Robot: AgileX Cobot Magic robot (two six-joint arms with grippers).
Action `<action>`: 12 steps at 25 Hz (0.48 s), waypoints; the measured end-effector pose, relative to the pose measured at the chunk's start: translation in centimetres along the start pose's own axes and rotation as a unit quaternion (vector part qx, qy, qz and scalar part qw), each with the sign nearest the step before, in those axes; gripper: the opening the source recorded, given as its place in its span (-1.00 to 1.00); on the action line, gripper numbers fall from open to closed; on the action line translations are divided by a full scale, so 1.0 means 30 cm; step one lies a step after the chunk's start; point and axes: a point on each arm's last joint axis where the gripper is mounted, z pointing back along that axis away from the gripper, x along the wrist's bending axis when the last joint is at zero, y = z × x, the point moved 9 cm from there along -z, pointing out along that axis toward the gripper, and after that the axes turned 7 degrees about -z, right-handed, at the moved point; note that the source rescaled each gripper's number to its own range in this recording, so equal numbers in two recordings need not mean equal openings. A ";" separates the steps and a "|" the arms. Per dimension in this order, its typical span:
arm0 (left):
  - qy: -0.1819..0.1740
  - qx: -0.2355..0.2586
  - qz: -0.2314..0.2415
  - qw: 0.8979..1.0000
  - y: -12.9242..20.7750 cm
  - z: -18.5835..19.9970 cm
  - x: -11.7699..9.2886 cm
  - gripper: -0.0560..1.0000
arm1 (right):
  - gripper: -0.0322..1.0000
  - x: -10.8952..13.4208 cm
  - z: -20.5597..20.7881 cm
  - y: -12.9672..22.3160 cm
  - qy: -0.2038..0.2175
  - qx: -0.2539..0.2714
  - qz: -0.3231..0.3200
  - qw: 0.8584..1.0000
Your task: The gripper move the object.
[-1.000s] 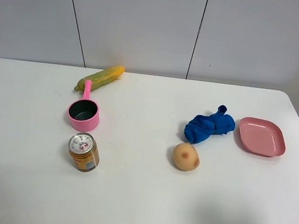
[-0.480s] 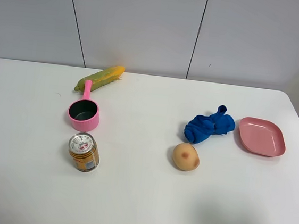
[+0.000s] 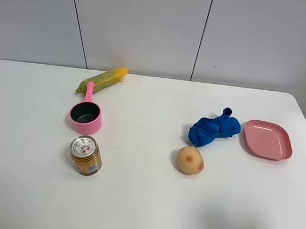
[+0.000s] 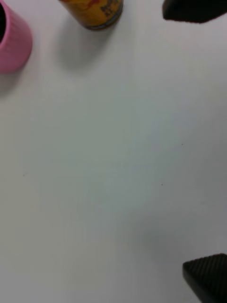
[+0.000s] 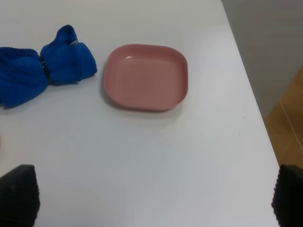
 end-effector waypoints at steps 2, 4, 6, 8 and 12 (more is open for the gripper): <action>-0.003 -0.012 -0.002 1.000 -0.001 0.012 -0.002 1.00 | 1.00 0.000 0.000 0.000 0.000 0.000 0.000 1.000; -0.007 -0.026 -0.005 1.000 -0.003 0.025 -0.004 1.00 | 1.00 0.000 0.000 0.000 0.000 0.000 0.000 1.000; -0.011 -0.042 -0.009 0.999 -0.003 0.041 -0.007 1.00 | 1.00 0.000 0.000 0.000 0.000 0.000 0.000 1.000; -0.015 -0.056 -0.011 0.998 -0.004 0.055 -0.010 1.00 | 1.00 0.000 0.000 0.000 0.000 0.000 0.000 1.000; -0.023 -0.084 -0.016 0.996 -0.003 0.082 -0.016 1.00 | 1.00 0.000 0.000 0.000 0.000 0.000 0.000 1.000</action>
